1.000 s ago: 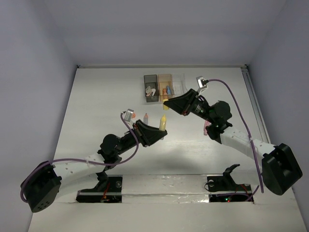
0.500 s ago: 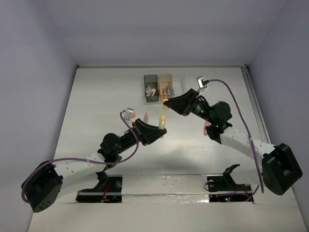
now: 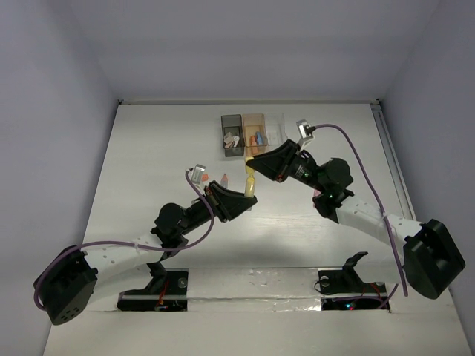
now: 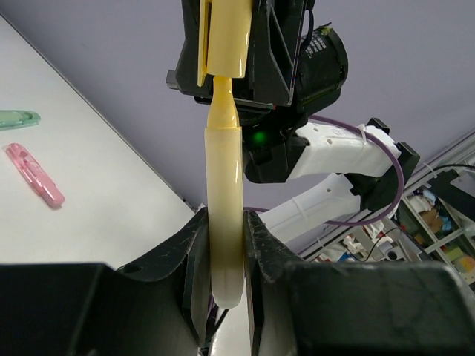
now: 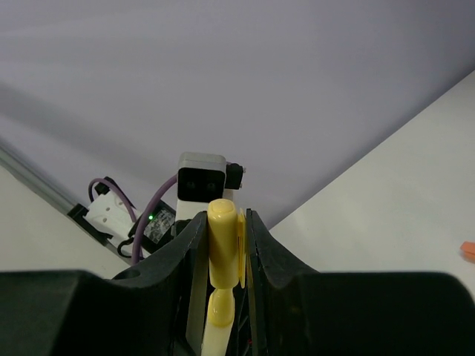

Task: Sort the stationery into containers
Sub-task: Close the pen cap on the pen.

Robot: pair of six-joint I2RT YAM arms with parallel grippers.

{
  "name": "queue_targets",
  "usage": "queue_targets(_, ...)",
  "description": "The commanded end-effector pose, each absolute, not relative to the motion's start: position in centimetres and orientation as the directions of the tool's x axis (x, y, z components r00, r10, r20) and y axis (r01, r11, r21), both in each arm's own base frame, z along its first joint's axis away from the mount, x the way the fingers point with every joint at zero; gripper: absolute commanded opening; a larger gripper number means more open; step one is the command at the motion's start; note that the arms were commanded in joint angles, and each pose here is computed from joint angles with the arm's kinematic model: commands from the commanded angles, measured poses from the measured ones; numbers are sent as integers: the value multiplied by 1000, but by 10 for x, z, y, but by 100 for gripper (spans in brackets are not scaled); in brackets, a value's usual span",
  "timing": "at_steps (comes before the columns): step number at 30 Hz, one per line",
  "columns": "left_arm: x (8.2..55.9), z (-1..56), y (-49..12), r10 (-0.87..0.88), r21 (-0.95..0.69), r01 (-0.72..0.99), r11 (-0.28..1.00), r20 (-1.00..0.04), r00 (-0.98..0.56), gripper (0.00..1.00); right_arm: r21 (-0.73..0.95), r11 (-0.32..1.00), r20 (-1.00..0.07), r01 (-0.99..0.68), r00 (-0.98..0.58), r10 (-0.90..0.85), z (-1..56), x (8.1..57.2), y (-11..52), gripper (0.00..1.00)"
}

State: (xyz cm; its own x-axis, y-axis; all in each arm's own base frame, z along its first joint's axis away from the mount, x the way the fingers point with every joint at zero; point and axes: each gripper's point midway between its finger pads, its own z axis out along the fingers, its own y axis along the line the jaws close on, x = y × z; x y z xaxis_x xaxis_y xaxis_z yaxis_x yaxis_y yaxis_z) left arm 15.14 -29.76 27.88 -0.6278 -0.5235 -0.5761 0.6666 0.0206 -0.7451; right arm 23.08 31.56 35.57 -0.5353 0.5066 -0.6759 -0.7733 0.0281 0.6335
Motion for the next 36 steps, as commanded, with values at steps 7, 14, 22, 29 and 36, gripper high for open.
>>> queue_targets(7,150,324,-290,-590,-659,751,-38,-592,-550,0,585,58,-696,-809,-464,548,366,223,316,1)
queue_targets(14,155,330,-287,-614,-641,768,-1,-606,-506,0,590,79,-691,-803,-453,563,362,223,313,1)
queue_targets(22,161,333,-282,-632,-633,773,50,-619,-466,0,592,70,-688,-803,-458,563,362,218,316,1)
queue_targets(29,163,341,-282,-645,-612,789,57,-626,-438,0,594,26,-674,-804,-480,561,360,207,326,1)
queue_targets(36,162,353,-277,-663,-584,809,62,-630,-404,0,602,-27,-650,-798,-509,565,357,199,329,1)
